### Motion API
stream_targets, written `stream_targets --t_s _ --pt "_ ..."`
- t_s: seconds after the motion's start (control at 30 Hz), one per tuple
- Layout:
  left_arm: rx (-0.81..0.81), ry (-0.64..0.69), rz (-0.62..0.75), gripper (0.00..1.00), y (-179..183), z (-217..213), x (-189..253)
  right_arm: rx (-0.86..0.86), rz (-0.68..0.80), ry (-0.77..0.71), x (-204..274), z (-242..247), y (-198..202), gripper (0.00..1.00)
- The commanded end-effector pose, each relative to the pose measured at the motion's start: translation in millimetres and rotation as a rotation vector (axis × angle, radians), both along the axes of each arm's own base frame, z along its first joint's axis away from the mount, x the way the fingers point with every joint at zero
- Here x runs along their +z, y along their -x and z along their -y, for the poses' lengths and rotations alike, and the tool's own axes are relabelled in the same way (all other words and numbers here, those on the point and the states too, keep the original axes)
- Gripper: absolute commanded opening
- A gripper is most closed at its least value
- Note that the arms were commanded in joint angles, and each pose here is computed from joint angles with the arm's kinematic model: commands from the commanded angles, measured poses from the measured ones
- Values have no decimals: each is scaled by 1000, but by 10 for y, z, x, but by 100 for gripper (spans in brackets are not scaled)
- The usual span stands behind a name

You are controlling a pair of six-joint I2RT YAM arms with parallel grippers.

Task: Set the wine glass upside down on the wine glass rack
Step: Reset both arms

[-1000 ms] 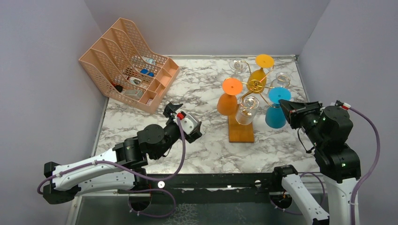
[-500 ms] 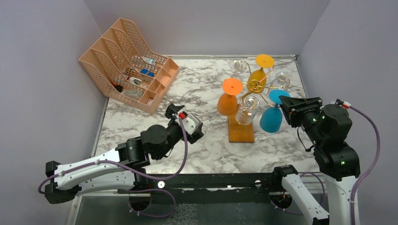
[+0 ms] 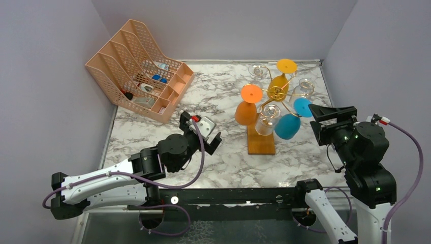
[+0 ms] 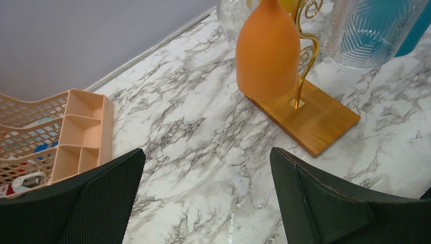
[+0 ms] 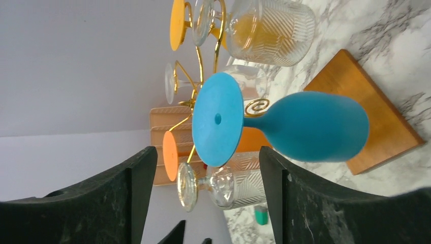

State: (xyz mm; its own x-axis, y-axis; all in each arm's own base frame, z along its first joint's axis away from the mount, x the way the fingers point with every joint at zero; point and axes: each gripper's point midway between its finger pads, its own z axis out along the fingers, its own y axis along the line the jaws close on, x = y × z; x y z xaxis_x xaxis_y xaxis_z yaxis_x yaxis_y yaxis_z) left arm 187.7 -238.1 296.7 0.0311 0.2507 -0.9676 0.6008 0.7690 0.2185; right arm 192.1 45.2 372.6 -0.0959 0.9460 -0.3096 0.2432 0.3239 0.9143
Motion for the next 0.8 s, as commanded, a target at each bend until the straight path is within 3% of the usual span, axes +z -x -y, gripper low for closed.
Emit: stream_targets --t_s 0.0,0.17,0.4,0.53,0.77 --pt "96 168 -41 99 -50 -82 299 -38 -10 108 -36 143 98 83" --pt "63 269 -90 99 15 -15 546 -68 -17 308 -57 334 145 100" --pt "127 467 -142 99 -11 -68 924 -41 28 614 48 507 283 100" --pt "178 484 -160 99 -50 -112 949 131 93 781 67 329 330 100" --pt "148 460 -110 99 -31 -161 1022 162 188 784 240 245 472 100"
